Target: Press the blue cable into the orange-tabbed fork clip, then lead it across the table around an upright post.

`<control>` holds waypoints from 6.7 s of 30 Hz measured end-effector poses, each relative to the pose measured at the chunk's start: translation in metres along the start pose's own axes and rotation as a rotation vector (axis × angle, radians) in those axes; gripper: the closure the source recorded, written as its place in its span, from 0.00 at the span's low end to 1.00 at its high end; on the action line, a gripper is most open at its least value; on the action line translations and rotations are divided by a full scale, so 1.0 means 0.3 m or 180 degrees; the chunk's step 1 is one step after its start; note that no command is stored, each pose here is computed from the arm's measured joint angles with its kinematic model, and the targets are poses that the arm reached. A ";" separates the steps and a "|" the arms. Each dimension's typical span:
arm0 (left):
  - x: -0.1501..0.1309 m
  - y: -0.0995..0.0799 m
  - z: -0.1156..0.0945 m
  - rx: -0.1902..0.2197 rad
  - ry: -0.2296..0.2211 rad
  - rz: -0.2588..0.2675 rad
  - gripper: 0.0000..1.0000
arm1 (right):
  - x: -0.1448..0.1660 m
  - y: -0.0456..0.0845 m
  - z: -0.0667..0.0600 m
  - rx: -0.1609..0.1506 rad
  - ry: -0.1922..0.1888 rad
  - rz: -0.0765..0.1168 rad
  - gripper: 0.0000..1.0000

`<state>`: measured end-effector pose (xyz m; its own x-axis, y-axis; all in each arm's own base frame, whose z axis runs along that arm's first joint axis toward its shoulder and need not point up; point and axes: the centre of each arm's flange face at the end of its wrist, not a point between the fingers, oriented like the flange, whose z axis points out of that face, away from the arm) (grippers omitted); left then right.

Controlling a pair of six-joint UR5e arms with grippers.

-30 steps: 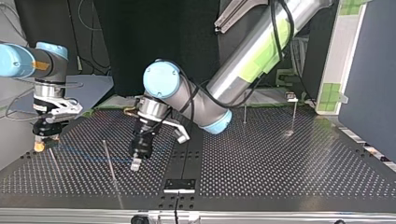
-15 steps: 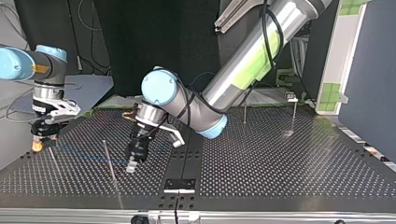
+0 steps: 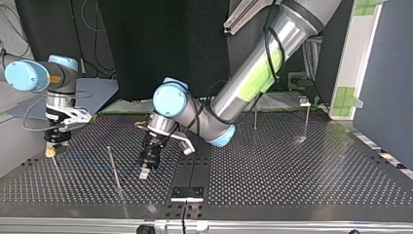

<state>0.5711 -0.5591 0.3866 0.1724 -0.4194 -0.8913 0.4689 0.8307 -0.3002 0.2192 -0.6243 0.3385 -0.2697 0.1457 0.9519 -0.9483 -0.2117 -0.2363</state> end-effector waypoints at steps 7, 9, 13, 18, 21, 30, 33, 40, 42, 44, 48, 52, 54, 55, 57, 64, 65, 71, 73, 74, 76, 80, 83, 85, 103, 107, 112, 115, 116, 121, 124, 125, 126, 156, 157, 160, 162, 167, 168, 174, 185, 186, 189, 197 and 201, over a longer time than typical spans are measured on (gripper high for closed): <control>0.070 0.046 0.010 -0.0032 0.0043 0.0021 0.99 | -0.078 0.009 0.022 0.0004 -0.0025 0.0000 1.00; 0.073 0.060 0.014 -0.0039 0.0033 0.0024 0.99 | -0.087 0.013 0.024 -0.0001 -0.0029 0.0000 1.00; 0.078 0.088 0.019 -0.0058 0.0019 0.0032 0.99 | -0.108 0.019 0.027 -0.0008 -0.0047 -0.0008 1.00; 0.081 0.111 0.023 -0.0074 0.0003 0.0035 0.99 | -0.175 0.030 0.026 -0.0021 -0.0142 -0.0034 1.00; 0.101 0.126 0.022 -0.0087 0.0025 0.0040 0.99 | -0.226 0.041 0.024 -0.0033 -0.0216 -0.0039 1.00; 0.185 0.165 0.015 -0.0149 0.0067 0.0059 0.99 | -0.318 0.044 0.015 -0.0025 -0.0361 -0.0030 1.00; 0.186 0.167 0.015 -0.0149 0.0066 0.0059 0.99 | -0.349 0.039 0.006 -0.0026 -0.0420 -0.0038 1.00; 0.198 0.172 0.006 -0.0162 0.0111 0.0069 0.78 | -0.491 0.037 -0.036 -0.0038 -0.0649 -0.0065 1.00; 0.203 0.175 0.001 -0.0171 0.0136 0.0075 0.64 | -0.523 0.038 -0.045 -0.0039 -0.0699 -0.0075 1.00; 0.209 0.175 -0.006 -0.0179 0.0169 0.0082 0.39 | -0.549 0.038 -0.051 -0.0039 -0.0738 -0.0084 1.00; 0.220 0.168 -0.020 -0.0184 0.0232 0.0094 0.15 | -0.600 0.037 -0.064 -0.0036 -0.0812 -0.0103 1.00; 0.233 0.159 -0.035 -0.0180 0.0299 0.0102 0.00 | -0.631 0.037 -0.073 -0.0032 -0.0856 -0.0117 1.00; 0.240 0.157 -0.042 -0.0182 0.0325 0.0105 0.00 | -0.651 0.037 -0.078 -0.0031 -0.0880 -0.0121 1.00; 0.244 0.155 -0.046 -0.0183 0.0339 0.0105 0.00 | -0.662 0.039 -0.080 -0.0032 -0.0893 -0.0122 1.00; 0.248 0.154 -0.051 -0.0184 0.0354 0.0104 0.00 | -0.695 0.045 -0.087 -0.0037 -0.0931 -0.0125 1.00; 0.255 0.159 -0.058 -0.0199 0.0397 0.0110 0.00 | -0.833 0.074 -0.127 -0.0093 -0.1109 -0.0182 1.00; 0.255 0.160 -0.058 -0.0200 0.0398 0.0110 0.00 | -0.851 0.078 -0.132 -0.0105 -0.1127 -0.0190 1.00; 0.256 0.163 -0.059 -0.0210 0.0399 0.0112 0.00 | -0.977 0.113 -0.177 -0.0181 -0.1231 -0.0225 1.00; 0.255 0.164 -0.058 -0.0222 0.0395 0.0113 0.00 | -1.021 0.125 -0.194 -0.0203 -0.1274 -0.0234 1.00; 0.255 0.165 -0.058 -0.0227 0.0394 0.0113 0.00 | -1.039 0.130 -0.200 -0.0212 -0.1290 -0.0239 1.00; 0.255 0.166 -0.059 -0.0238 0.0392 0.0114 0.00 | -1.081 0.141 -0.217 -0.0231 -0.1327 -0.0251 1.00; 0.256 0.164 -0.062 -0.0253 0.0403 0.0117 0.00 | -1.152 0.167 -0.242 -0.0266 -0.1363 -0.0259 1.00; 0.256 0.167 -0.063 -0.0284 0.0406 0.0121 0.00 | -1.205 0.195 -0.259 -0.0292 -0.1369 -0.0254 1.00; 0.257 0.170 -0.065 -0.0304 0.0417 0.0126 0.00 | -1.244 0.212 -0.274 -0.0307 -0.1384 -0.0251 1.00; 0.262 0.172 -0.073 -0.0347 0.0453 0.0139 0.00 | -1.522 0.380 -0.429 -0.0508 -0.1625 -0.0243 1.00; 0.262 0.173 -0.074 -0.0348 0.0455 0.0139 0.00 | -1.566 0.398 -0.463 -0.0532 -0.1688 -0.0243 1.00; 0.264 0.174 -0.075 -0.0350 0.0461 0.0141 0.00 | -1.580 0.405 -0.473 -0.0541 -0.1701 -0.0246 1.00; 0.264 0.174 -0.076 -0.0352 0.0466 0.0141 0.00 | -1.581 0.405 -0.474 -0.0541 -0.1699 -0.0247 1.00; 0.265 0.175 -0.077 -0.0358 0.0473 0.0141 0.00 | -1.581 0.406 -0.474 -0.0540 -0.1699 -0.0247 1.00; 0.268 0.189 -0.090 -0.0483 0.0545 0.0118 0.00 | -1.582 0.412 -0.474 -0.0549 -0.1700 -0.0246 1.00; 0.264 0.199 -0.100 -0.0595 0.0594 0.0117 0.00 | -1.582 0.415 -0.474 -0.0554 -0.1699 -0.0247 1.00; 0.264 0.203 -0.104 -0.0632 0.0612 0.0121 0.00 | -1.582 0.415 -0.473 -0.0554 -0.1699 -0.0247 1.00; 0.264 0.208 -0.109 -0.0669 0.0631 0.0125 0.00 | -1.581 0.415 -0.473 -0.0555 -0.1700 -0.0247 1.00; 0.180 0.123 -0.269 -0.0401 0.1551 0.0112 0.00 | -1.585 0.395 -0.470 -0.0516 -0.1714 -0.0281 1.00; 0.182 0.118 -0.278 -0.0365 0.1602 0.0115 0.00 | -1.584 0.395 -0.469 -0.0516 -0.1714 -0.0281 1.00; 0.178 0.105 -0.292 -0.0279 0.1669 0.0106 0.00 | -1.584 0.394 -0.467 -0.0514 -0.1716 -0.0284 1.00; 0.164 0.098 -0.298 -0.0250 0.1673 0.0104 0.00 | -1.584 0.394 -0.466 -0.0513 -0.1721 -0.0286 1.00; 0.104 0.073 -0.311 -0.0205 0.1589 0.0087 0.00 | -1.584 0.394 -0.466 -0.0512 -0.1730 -0.0297 1.00; 0.091 0.066 -0.313 -0.0196 0.1562 0.0078 0.00 | -1.584 0.394 -0.466 -0.0512 -0.1731 -0.0298 1.00; -0.021 -0.003 -0.322 -0.0058 0.1403 0.0022 0.00 | -1.583 0.391 -0.462 -0.0505 -0.1729 -0.0308 1.00; -0.264 -0.163 -0.334 0.0458 0.1104 -0.0072 0.00 | -1.583 0.386 -0.456 -0.0500 -0.1739 -0.0327 1.00; -0.284 -0.174 -0.337 0.0499 0.1080 -0.0081 0.00 | -1.583 0.386 -0.456 -0.0500 -0.1739 -0.0327 1.00; -0.323 -0.193 -0.345 0.0563 0.1034 -0.0094 0.00 | -1.583 0.385 -0.456 -0.0500 -0.1739 -0.0328 1.00; -0.339 -0.170 -0.356 0.0407 0.0995 -0.0053 0.00 | -1.584 0.385 -0.457 -0.0497 -0.1746 -0.0327 1.00; -0.361 -0.153 -0.378 0.0290 0.0977 -0.0023 0.00 | -1.584 0.383 -0.457 -0.0494 -0.1747 -0.0327 1.00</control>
<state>0.4327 -0.5104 0.4583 -0.0940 -0.2837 -0.9543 0.5471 0.7861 -0.2876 0.2155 -0.5852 -0.1677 -0.0881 -0.3732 0.9235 -0.9896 -0.0726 -0.1238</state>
